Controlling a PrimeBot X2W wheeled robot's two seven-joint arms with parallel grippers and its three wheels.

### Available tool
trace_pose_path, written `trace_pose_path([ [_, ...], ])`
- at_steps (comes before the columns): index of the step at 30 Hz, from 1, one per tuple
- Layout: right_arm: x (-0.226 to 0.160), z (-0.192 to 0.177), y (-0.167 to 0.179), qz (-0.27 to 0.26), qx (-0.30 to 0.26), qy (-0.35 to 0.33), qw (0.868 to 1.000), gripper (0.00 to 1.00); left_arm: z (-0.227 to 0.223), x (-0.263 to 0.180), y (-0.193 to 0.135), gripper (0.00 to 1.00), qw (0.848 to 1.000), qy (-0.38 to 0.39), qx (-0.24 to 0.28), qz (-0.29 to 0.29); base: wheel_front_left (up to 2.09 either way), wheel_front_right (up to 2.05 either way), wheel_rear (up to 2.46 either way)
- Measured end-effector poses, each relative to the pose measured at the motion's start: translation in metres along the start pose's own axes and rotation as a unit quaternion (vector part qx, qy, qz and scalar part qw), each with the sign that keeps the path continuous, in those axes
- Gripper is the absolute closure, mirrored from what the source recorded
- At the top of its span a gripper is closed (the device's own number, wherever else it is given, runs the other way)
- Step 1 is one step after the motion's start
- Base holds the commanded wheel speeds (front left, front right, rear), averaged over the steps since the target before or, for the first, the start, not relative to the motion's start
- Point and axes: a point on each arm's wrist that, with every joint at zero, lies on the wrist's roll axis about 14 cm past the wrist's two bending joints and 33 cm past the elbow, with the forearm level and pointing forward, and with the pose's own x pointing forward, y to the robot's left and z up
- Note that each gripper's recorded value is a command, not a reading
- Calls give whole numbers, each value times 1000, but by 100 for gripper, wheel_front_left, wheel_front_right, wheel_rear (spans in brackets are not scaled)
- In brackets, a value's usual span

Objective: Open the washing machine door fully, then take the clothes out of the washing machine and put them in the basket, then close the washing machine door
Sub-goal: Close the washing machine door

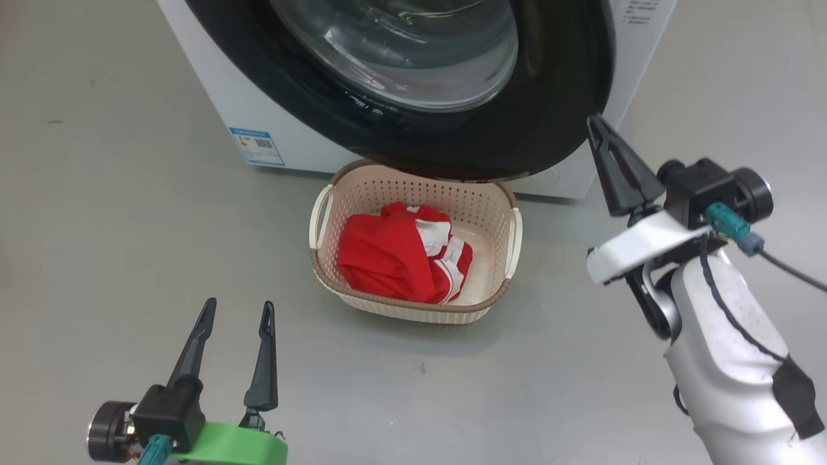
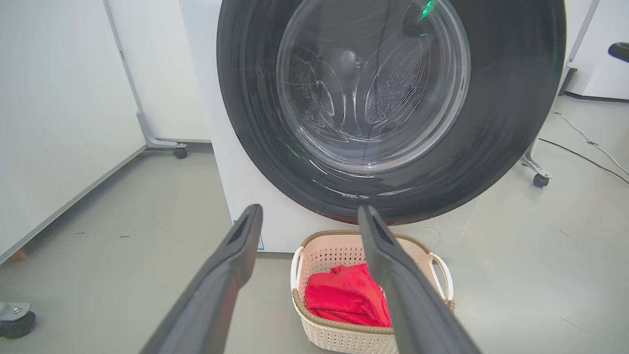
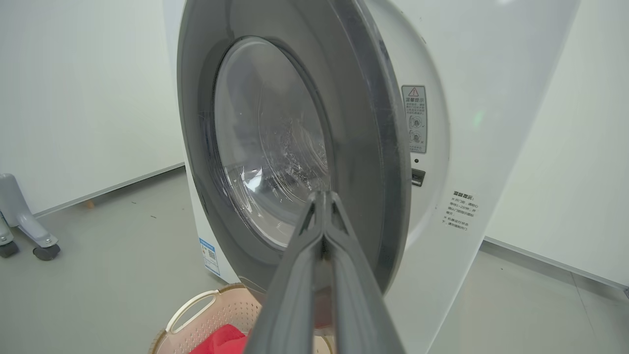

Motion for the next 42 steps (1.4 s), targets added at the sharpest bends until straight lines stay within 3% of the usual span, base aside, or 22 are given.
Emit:
trace_pose_path([
  [13, 59, -1, -8, 8, 21, -11, 1000, 100, -5, 15, 12, 0, 1000, 5, 12, 19, 0, 0, 0],
  [42, 109, -6, -60, -23, -4, -9, 1000, 100, -7, 37, 10, 0, 1000, 1, 14, 20, 0, 0, 0],
])
